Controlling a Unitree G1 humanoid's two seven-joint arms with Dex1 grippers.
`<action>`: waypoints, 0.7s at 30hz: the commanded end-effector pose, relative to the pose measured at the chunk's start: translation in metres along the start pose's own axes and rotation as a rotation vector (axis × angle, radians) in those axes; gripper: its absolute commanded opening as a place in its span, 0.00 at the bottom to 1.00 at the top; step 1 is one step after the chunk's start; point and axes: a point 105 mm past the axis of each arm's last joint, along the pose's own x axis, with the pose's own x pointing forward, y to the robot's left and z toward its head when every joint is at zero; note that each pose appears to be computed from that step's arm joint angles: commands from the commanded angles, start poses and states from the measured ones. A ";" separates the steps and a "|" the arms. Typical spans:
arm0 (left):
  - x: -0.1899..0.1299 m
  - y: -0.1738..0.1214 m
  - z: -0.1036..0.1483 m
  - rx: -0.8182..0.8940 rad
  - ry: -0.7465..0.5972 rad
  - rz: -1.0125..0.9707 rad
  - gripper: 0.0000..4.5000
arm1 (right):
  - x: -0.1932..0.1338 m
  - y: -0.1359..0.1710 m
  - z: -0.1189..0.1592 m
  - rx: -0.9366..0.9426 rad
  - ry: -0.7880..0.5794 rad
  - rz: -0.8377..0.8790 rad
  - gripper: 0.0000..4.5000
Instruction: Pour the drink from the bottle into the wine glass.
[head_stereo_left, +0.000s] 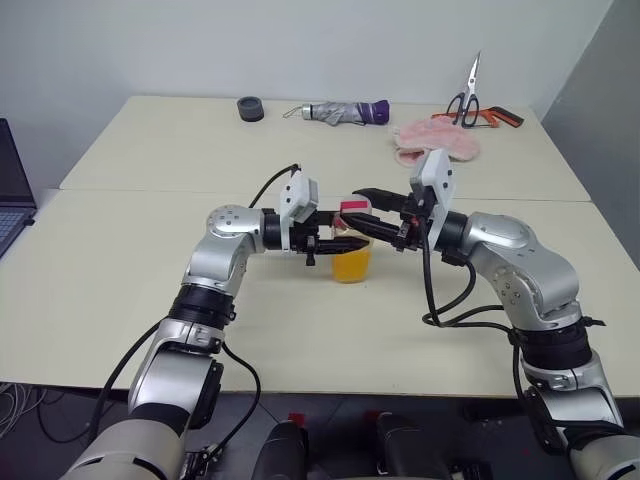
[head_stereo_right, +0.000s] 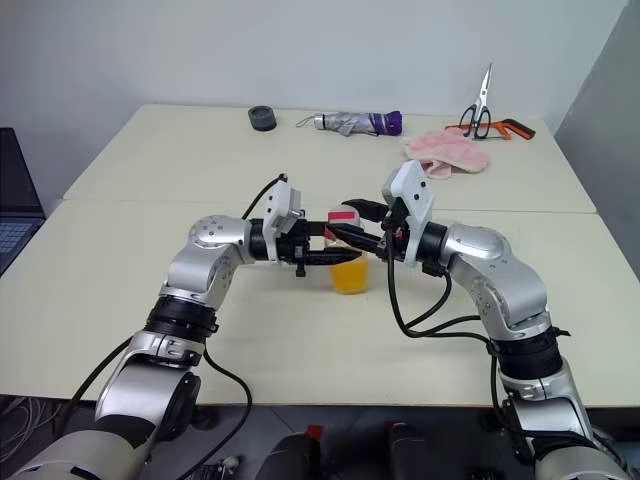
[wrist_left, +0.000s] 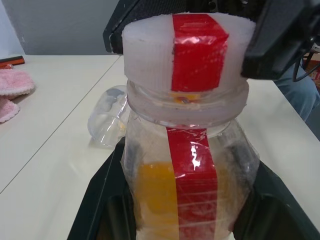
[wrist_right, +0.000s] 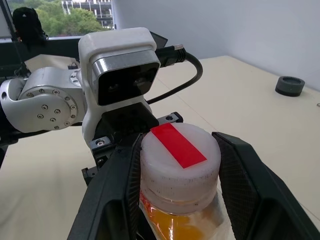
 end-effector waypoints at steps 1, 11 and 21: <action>0.002 -0.001 0.019 0.070 -0.035 -0.012 0.40 | 0.000 0.001 0.026 -0.119 -0.110 -0.022 0.41; 0.002 -0.002 0.018 0.065 -0.039 -0.005 0.40 | -0.020 0.000 0.030 0.111 -0.179 -0.018 0.39; -0.001 -0.003 0.017 0.061 -0.041 0.004 0.40 | -0.085 -0.018 -0.014 0.052 0.023 -0.284 0.39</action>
